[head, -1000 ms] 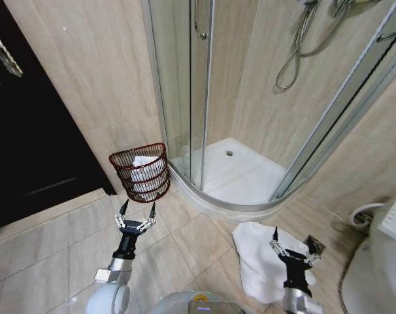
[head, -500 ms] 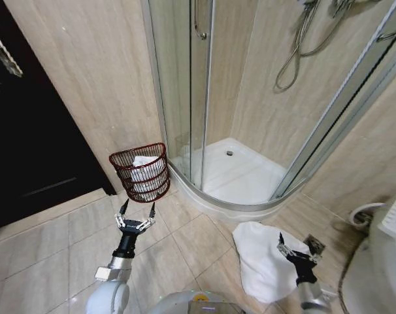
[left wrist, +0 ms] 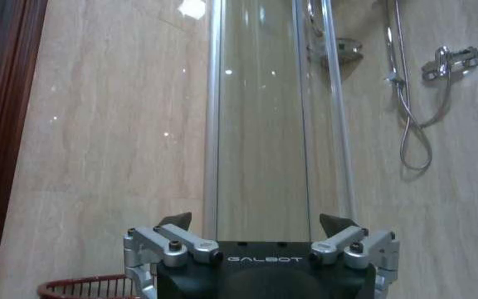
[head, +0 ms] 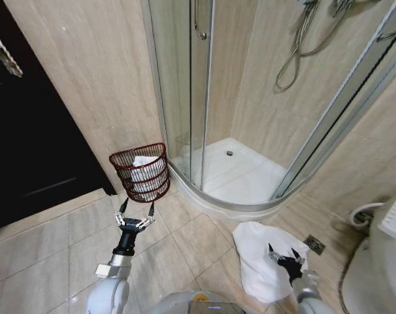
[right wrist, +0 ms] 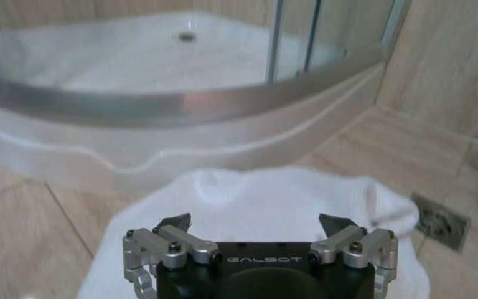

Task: Discard the used towel into the hamper.

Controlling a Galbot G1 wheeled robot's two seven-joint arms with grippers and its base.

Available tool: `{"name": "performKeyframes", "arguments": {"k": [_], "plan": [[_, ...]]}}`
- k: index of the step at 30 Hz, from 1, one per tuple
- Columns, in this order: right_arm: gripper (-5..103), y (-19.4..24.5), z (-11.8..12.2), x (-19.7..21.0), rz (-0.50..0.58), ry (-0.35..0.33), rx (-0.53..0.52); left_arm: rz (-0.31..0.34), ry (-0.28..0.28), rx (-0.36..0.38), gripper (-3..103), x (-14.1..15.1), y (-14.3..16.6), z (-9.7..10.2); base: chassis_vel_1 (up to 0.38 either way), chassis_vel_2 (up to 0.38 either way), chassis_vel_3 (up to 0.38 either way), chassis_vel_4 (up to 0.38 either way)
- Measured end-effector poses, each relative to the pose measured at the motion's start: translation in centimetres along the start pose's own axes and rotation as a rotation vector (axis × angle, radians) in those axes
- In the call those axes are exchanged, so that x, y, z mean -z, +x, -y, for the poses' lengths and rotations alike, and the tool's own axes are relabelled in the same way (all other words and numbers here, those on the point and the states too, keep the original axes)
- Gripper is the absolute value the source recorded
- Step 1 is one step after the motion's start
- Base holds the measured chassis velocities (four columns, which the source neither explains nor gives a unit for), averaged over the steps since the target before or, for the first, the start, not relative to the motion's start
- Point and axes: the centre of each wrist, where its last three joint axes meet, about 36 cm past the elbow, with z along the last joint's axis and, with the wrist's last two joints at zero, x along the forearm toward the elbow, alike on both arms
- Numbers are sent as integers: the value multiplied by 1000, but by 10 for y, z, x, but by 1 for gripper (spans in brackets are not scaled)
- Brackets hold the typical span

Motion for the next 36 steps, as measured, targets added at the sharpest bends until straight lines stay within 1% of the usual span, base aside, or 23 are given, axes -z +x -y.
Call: {"name": "performKeyframes", "arguments": {"k": [8,15,21,30,36], "plan": [[100,-3,-7,-5,-29,15,-26,-3,-1,-11,100,-5,-3,-3,0,0,0,0],[100,-7,-8,-8,-54,2,-65,0,-1,-20,100,-7,-8,-7,0,0,0,0],[100,-13,-5,-12,-78,-16,-79,-1,-1,-26,100,-7,-8,-10,0,0,0,0],[100,-41,-1,-16,-98,-40,-88,5,6,-35,100,1,-10,-7,0,0,0,0],[100,-57,9,-23,-132,-50,-91,5,11,-35,100,1,-10,-4,0,0,0,0]]}}
